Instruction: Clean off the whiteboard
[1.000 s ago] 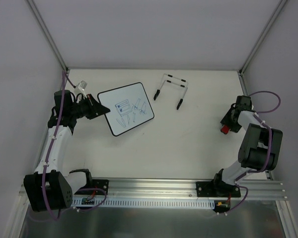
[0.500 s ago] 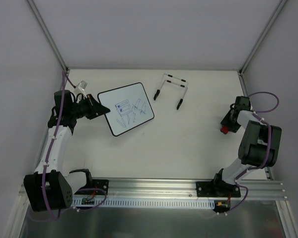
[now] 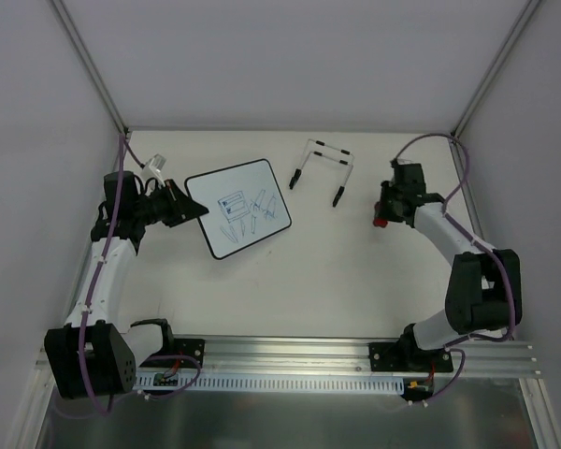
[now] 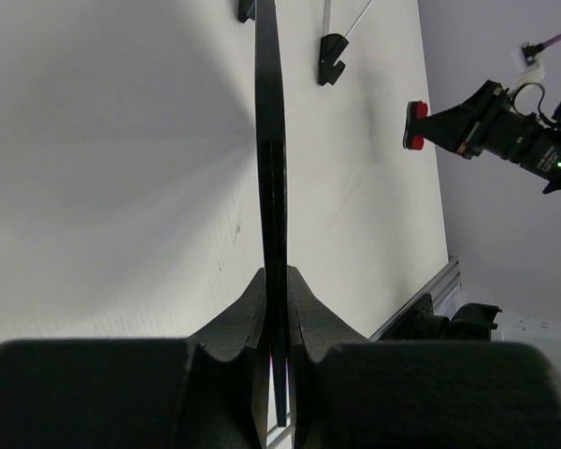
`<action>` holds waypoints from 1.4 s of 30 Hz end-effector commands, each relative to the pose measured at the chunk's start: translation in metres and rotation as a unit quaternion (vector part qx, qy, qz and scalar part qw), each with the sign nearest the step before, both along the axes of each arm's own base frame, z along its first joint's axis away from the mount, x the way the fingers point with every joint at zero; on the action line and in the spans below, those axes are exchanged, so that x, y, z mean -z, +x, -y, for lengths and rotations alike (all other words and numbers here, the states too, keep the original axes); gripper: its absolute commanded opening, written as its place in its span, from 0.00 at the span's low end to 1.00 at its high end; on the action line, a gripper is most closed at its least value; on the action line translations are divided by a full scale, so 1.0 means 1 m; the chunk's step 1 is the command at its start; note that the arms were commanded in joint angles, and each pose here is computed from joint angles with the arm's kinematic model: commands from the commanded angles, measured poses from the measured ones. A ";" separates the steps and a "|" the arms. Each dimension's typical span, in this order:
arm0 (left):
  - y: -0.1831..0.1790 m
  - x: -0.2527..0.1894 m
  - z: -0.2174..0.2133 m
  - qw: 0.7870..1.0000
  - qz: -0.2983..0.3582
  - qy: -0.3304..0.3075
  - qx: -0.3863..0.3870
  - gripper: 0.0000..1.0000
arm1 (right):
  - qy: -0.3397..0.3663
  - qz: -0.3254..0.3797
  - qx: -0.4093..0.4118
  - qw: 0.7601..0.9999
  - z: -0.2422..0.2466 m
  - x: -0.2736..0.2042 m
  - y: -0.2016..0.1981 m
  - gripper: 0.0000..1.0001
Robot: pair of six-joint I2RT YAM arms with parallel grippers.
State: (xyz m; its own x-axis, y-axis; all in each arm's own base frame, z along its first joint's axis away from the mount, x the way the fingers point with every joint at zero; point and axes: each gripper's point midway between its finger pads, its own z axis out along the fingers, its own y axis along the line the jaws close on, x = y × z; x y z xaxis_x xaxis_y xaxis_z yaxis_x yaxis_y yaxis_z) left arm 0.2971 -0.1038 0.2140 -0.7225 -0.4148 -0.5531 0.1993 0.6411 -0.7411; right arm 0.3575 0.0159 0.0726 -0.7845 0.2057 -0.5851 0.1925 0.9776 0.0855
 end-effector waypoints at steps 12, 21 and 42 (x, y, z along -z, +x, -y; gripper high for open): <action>-0.015 0.024 0.035 0.998 -0.031 0.001 0.062 0.00 | 0.122 0.134 -0.392 0.902 -0.313 -0.099 -0.011 0.11; -0.020 0.038 0.047 0.995 -0.054 0.013 0.079 0.00 | 0.170 0.137 -0.471 0.855 -0.405 -0.115 -0.067 0.09; -0.023 0.019 0.052 0.995 -0.031 0.011 0.092 0.00 | 0.044 0.045 -0.262 0.963 -0.292 0.012 -0.019 0.00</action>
State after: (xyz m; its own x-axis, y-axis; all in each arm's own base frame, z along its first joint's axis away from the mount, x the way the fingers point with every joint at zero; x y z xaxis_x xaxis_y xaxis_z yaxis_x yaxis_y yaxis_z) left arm 0.2746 -0.1485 0.1714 -0.8558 -0.3344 -0.3947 0.1148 0.6212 -0.7752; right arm 0.3517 0.3131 0.0908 -0.7043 -0.0914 -0.7040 -0.3403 0.9138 0.2218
